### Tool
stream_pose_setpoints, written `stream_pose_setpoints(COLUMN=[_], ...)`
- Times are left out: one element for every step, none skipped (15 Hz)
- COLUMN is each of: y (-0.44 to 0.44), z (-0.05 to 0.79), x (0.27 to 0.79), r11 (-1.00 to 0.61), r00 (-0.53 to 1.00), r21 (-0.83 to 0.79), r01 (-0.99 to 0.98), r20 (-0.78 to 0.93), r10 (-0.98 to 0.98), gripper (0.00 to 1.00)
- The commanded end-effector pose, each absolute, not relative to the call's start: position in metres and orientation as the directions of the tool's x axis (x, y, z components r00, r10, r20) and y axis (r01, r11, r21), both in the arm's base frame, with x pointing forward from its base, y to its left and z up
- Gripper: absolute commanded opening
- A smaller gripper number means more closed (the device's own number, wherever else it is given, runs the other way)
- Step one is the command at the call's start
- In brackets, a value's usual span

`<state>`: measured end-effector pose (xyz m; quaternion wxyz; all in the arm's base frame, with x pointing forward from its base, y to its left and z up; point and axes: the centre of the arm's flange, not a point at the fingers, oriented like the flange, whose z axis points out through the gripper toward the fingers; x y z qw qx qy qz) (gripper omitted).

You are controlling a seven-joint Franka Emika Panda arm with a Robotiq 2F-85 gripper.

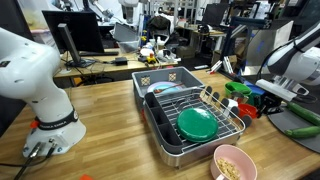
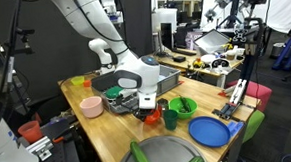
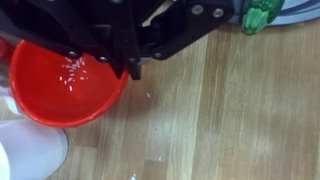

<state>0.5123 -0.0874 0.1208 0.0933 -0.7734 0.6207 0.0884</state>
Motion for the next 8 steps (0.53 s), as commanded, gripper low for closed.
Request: stream_pose_setpoints(y=[-0.083,-0.08,-0.078,-0.076,-0.076,-0.077,-0.078,-0.08], z=[0.129,0.131,0.135,0.138,0.143,0.147,0.152,0.157], x=[0.493,0.487,0.479,0.47,0.463,0.454,0.447,0.441], r11=[-0.335,-0.384,-0.432,-0.475,-0.51,-0.538,-0.562,-0.582], r00=[0.317,0.356,0.394,0.427,0.453,0.476,0.497,0.517], r21=[-0.008,0.004,0.019,0.035,0.048,0.063,0.076,0.086], r01=[-0.942,-0.923,-0.902,-0.879,-0.859,-0.84,-0.824,-0.809], r20=[-0.342,-0.365,-0.376,-0.386,-0.393,-0.388,-0.38,-0.368], r10=[-0.885,-0.86,-0.839,-0.818,-0.8,-0.789,-0.78,-0.773], gripper=[0.02,0.02,0.02,0.02,0.02,0.02,0.02,0.02])
